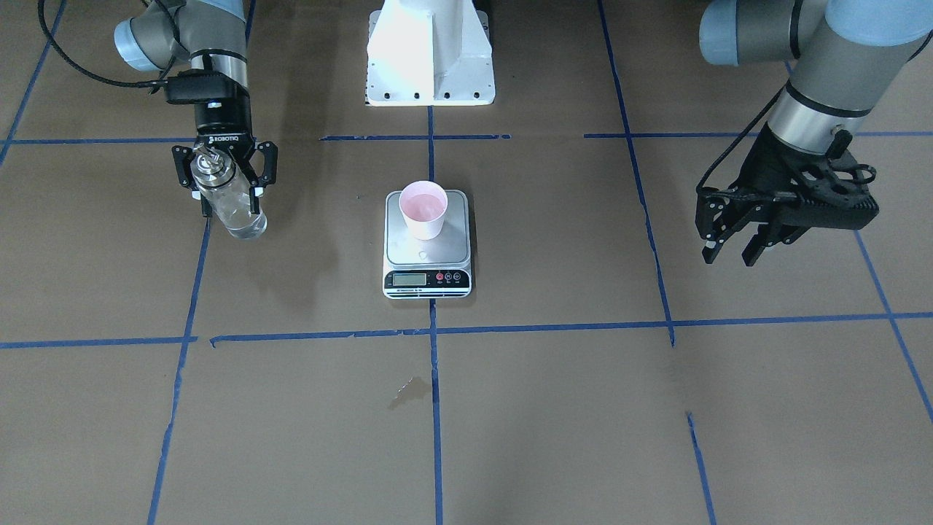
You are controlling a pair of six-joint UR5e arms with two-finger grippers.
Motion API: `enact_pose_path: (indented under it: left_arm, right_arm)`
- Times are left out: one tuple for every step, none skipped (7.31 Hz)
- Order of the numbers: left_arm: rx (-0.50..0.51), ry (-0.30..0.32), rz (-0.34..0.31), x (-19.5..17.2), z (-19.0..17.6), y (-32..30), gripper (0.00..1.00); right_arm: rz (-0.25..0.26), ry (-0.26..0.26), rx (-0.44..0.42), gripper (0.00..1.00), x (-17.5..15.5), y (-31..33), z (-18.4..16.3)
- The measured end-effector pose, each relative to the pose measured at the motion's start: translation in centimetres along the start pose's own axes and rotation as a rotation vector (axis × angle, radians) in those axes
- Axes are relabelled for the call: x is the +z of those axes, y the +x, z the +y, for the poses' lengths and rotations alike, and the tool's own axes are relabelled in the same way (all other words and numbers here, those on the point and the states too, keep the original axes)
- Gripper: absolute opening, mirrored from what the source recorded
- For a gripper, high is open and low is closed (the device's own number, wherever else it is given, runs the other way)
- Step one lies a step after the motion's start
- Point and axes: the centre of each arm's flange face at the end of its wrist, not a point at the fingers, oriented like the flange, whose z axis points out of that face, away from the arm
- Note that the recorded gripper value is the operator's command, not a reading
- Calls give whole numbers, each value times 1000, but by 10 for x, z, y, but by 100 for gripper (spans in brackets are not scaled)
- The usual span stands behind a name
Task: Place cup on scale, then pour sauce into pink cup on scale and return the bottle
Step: 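Turn the bottle upright and carry it back with the right gripper, then lower the bottle onto the table with the right gripper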
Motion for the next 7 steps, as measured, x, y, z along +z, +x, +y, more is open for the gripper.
enact_pose_path:
  left_arm:
    - [0,2,2,-2,0,1,57]
    - [0,3,4,-3,0,2,57]
    - [1,4,5,-4,0,2,57]
    - [1,6,7,-4,0,3,57]
    - [2,8,9,-6,1,3,58]
    - [3,10,11,-8,1,4,58]
    - [4,11,12,-8,1,5,58]
  right_arm:
    - [14,-1,4,0,6,7,3]
    - [24,2,6,0,9,11,4]
    - [31,4,4,0,12,15,5]
    - [36,5,1,0,14,18,6]
    - [42,4,-3,0,15,20,9]
    - [46,3,-7,0,17,23,11]
    - [51,2,-12,0,18,26,14]
